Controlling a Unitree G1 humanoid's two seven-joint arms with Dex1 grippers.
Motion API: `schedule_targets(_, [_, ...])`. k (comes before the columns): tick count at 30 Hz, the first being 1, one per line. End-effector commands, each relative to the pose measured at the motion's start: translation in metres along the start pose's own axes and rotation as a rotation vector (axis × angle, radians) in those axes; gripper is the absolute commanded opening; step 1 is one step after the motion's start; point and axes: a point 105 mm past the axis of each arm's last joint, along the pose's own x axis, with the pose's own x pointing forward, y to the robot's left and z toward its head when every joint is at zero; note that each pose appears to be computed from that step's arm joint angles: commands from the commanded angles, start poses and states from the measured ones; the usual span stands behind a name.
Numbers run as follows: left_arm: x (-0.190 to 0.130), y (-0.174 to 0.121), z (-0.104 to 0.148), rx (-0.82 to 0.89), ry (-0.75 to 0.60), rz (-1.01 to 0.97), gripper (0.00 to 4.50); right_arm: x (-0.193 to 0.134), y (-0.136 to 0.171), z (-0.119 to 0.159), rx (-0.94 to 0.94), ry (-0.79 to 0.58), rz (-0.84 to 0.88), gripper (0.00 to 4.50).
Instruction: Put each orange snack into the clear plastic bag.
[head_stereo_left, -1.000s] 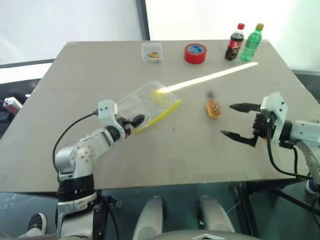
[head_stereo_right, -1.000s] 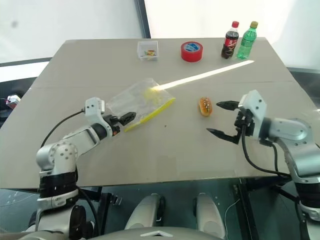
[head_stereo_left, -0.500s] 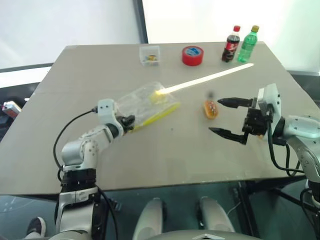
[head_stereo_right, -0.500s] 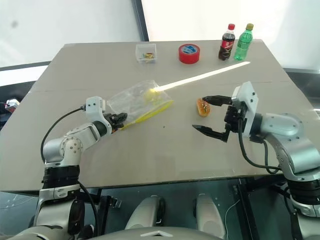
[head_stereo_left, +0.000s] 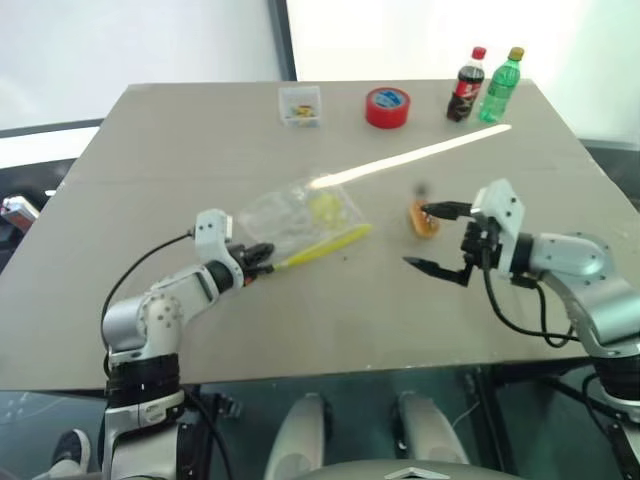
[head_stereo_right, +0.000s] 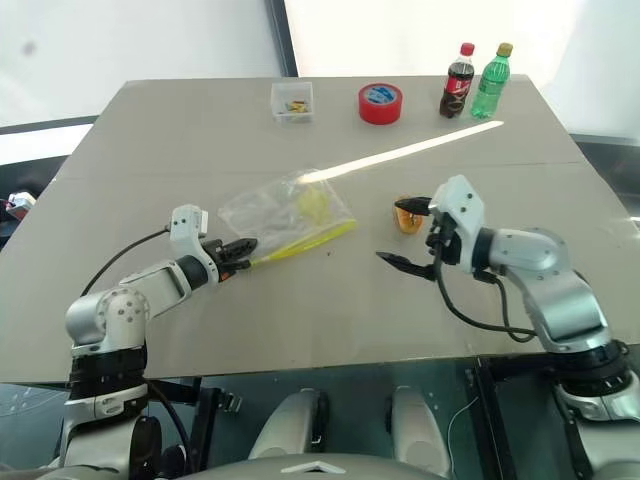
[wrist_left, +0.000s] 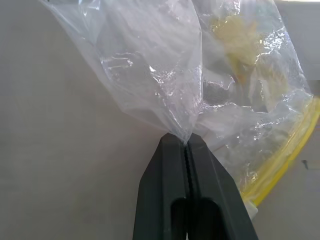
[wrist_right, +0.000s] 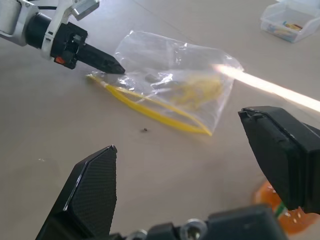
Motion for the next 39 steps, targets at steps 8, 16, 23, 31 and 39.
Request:
schedule_targets(8, [-0.011,-0.030,0.025,0.023,-0.038,-0.114,0.04,0.046,0.002,-0.005,-0.112,0.005,0.047,4.50])
schedule_targets(16, [-0.009,-0.038,0.017,0.003,-0.005,-0.146,0.04,0.074,-0.006,-0.018,-0.229,0.066,0.013,4.50])
schedule_targets(23, [-0.009,-0.040,0.017,-0.006,0.002,-0.157,0.00,0.080,-0.010,-0.028,-0.261,0.100,-0.008,3.95])
schedule_targets(31, [-0.010,-0.039,0.014,-0.012,0.017,-0.164,0.00,0.080,-0.013,-0.028,-0.259,0.095,-0.035,0.26])
schedule_targets(39, [-0.009,-0.036,0.017,0.059,0.005,-0.142,0.00,0.081,-0.019,-0.028,-0.184,0.086,-0.092,0.02])
